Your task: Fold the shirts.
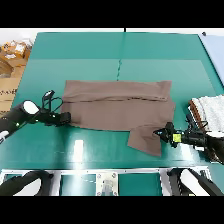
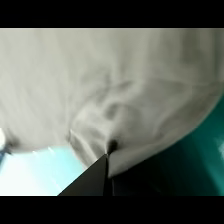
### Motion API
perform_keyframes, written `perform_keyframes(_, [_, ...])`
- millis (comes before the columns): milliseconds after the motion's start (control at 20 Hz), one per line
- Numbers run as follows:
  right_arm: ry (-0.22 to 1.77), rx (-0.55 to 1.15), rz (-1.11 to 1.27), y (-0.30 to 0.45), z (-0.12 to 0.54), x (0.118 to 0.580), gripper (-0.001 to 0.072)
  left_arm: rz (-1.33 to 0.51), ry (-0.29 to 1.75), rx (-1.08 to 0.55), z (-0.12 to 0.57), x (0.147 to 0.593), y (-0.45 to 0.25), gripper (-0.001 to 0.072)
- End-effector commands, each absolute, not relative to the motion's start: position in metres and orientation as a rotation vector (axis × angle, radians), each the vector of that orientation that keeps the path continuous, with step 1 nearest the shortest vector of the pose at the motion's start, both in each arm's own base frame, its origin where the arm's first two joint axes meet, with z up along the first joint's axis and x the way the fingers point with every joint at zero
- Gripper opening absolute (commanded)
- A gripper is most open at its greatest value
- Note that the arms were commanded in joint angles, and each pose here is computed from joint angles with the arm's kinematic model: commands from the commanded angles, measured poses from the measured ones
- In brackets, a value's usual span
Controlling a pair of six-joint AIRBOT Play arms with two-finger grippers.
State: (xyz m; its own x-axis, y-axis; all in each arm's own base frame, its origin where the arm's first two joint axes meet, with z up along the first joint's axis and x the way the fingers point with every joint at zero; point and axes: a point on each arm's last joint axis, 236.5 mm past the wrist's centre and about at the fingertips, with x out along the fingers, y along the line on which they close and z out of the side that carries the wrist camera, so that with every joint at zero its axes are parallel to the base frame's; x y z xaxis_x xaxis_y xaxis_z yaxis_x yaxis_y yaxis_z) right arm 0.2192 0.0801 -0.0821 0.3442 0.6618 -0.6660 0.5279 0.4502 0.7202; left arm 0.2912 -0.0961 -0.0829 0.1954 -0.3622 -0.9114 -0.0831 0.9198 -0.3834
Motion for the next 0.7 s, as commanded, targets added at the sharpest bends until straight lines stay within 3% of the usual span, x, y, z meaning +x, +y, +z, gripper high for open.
perform_keyframes(0, [1.327, 1.197, 0.231, 0.092, -0.061, 0.218, 0.0016, -0.209, 1.439, -0.28, -0.069, 0.284, -0.082, 0.002])
perform_keyframes(350, [1.552, 0.996, -0.025, 0.058, -0.073, 0.161, 0.0015, -0.198, 1.668, -0.115, -0.074, 0.228, -0.055, 0.0019])
perform_keyframes(650, [1.33, 0.992, 0.118, 0.058, -0.006, 0.217, 0.0015, -0.228, 1.543, -0.109, -0.038, 0.264, -0.06, 0.002])
